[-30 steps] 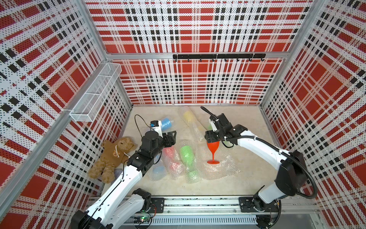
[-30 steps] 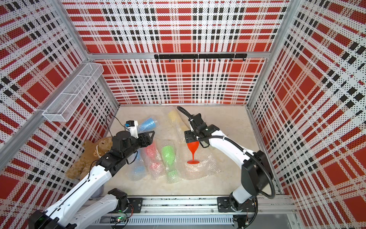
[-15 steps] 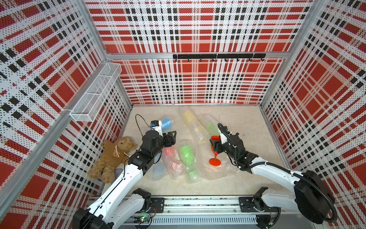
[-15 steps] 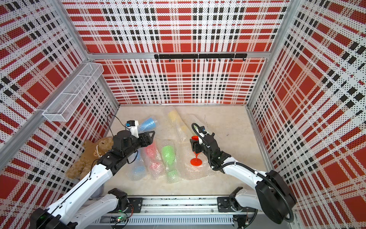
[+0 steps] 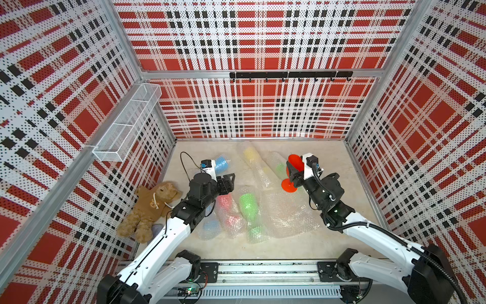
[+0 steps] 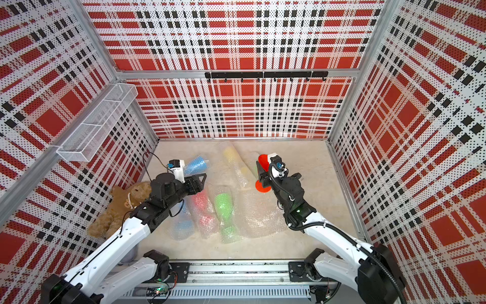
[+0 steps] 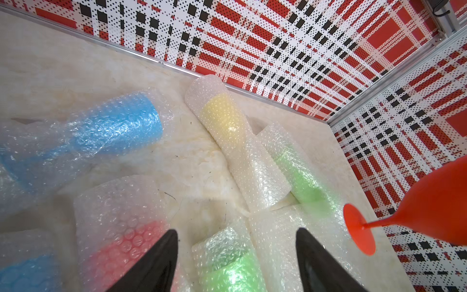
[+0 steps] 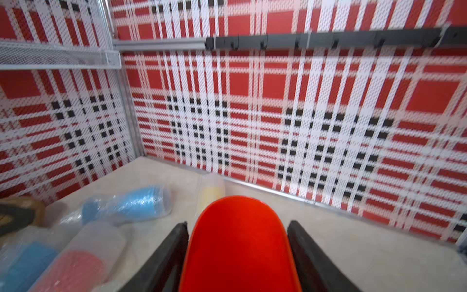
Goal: Unpack wine glasses from bubble wrap
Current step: Pick up the wine glass from the bubble wrap, then place the wine glass at the center of the board.
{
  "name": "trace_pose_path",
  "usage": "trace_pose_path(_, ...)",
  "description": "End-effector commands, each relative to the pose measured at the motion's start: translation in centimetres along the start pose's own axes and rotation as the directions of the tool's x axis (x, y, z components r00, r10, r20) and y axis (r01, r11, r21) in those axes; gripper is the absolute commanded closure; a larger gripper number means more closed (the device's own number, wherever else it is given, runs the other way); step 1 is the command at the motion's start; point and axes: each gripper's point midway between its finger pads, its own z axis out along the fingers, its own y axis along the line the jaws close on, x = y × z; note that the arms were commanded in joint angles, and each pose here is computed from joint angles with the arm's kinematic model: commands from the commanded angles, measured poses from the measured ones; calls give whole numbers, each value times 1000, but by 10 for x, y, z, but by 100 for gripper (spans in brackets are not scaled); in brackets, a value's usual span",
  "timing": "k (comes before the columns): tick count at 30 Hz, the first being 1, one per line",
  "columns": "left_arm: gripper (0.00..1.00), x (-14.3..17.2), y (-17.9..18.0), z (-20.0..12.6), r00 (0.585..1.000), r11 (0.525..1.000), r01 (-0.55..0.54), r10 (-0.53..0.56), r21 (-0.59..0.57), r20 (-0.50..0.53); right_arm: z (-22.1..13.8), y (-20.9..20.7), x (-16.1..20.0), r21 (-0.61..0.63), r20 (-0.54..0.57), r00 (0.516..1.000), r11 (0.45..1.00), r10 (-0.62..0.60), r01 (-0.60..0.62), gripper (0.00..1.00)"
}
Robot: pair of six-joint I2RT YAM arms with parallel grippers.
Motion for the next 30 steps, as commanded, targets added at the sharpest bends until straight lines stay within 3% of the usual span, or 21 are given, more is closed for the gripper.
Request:
trace_pose_path(1,25,-2,1,3,1000,1000,6,-6,11,14,16,-49,-33,201,122,990,978,-76,50,42)
trace_pose_path(4,24,-3,1,3,1000,1000,8,-8,16,17,41,-90,-19,308,104,990,950,-94,58,43)
trace_pose_path(11,25,-5,8,7,1000,1000,24,-24,13,15,101,-135,49,383,-12,991,915,-131,126,43)
trace_pose_path(19,24,-7,4,6,999,999,24,-25,35,26,136,-159,95,358,27,996,932,-82,66,44)
trace_pose_path(30,24,-12,4,2,998,999,11,-13,33,62,157,-171,139,288,26,1000,958,-15,6,41)
